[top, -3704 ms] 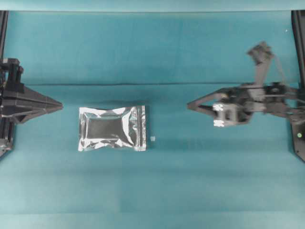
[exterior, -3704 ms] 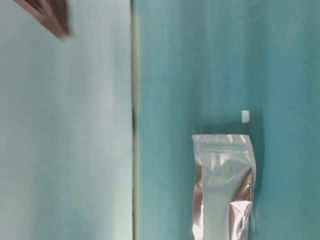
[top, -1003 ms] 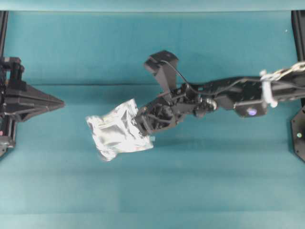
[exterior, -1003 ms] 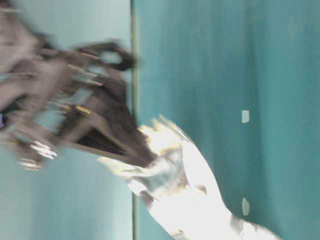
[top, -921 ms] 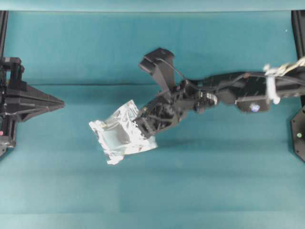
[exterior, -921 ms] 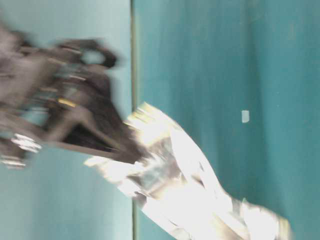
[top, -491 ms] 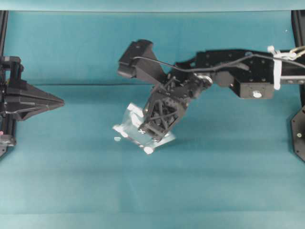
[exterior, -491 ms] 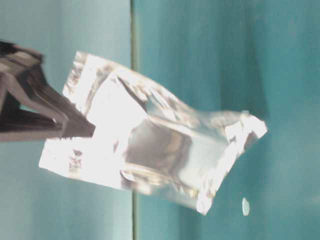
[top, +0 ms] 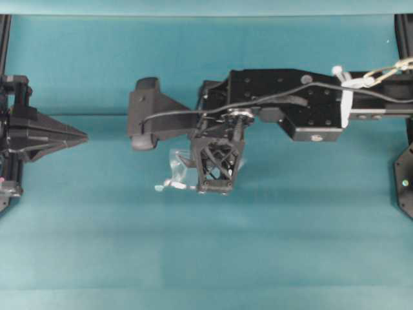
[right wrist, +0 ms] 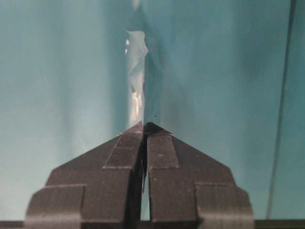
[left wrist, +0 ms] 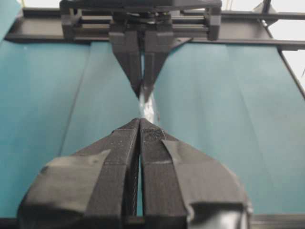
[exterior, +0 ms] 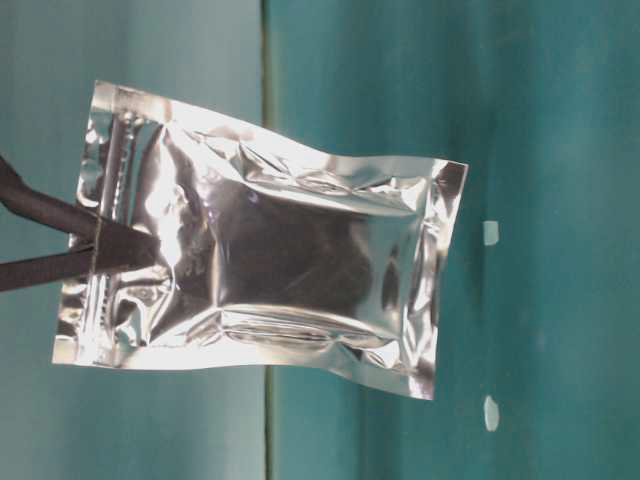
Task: Hand over the silver zip bag and make it stand upright.
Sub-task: 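Hold the bag up with the right gripper while the left gripper opens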
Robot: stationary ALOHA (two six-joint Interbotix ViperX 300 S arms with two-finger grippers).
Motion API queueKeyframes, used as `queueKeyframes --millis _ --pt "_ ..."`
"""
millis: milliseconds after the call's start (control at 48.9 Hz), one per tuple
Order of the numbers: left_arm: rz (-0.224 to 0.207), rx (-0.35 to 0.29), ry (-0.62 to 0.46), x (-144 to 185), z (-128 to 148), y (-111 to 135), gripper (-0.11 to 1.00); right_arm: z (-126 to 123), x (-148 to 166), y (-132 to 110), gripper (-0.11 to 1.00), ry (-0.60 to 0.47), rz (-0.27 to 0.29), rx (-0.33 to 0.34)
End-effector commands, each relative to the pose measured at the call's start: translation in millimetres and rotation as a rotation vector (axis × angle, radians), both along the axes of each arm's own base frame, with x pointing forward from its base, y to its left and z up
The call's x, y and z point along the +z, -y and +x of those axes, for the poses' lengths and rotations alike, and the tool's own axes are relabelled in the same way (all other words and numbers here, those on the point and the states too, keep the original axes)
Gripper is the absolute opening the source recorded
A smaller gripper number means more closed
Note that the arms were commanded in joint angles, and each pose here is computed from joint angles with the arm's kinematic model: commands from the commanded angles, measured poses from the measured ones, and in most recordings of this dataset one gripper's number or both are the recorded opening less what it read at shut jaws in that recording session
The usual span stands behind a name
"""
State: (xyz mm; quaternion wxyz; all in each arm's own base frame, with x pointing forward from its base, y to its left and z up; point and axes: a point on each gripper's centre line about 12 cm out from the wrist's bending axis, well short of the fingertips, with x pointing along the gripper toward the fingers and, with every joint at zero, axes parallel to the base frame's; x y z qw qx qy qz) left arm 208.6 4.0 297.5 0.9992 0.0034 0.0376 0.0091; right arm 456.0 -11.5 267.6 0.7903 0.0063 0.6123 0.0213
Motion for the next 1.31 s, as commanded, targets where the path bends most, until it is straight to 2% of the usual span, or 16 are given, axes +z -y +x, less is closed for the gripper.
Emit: queueKeyframes --millis 0,594,737,880,1085,1289 --pt "0.002 0.001 0.011 4.3 1.8 -0.3 -0.01 1.0 9.6 -2.3 0.01 0.019 -0.013 0.035" --pt "0.001 0.001 -0.005 -2.0 0.9 -0.3 -0.01 3.0 -13.8 -7.6 0.01 -0.053 -0.043 0.134" --pt "-0.008 0.002 -0.035 -14.0 -0.4 -0.3 -0.01 4.1 -17.8 -7.8 0.01 -0.061 -0.072 0.144" --pt "-0.037 0.005 -0.065 -24.3 0.2 -0.3 -0.01 4.8 -21.8 -9.2 0.01 -0.07 -0.071 0.149" --pt "-0.05 0.022 -0.1 -34.4 5.3 -3.6 -0.01 3.2 -26.7 -11.3 0.01 -0.075 -0.071 0.153" --pt "-0.053 0.021 -0.091 -40.4 12.9 -3.8 0.0 4.4 -27.0 -13.2 0.01 -0.064 -0.074 0.158"
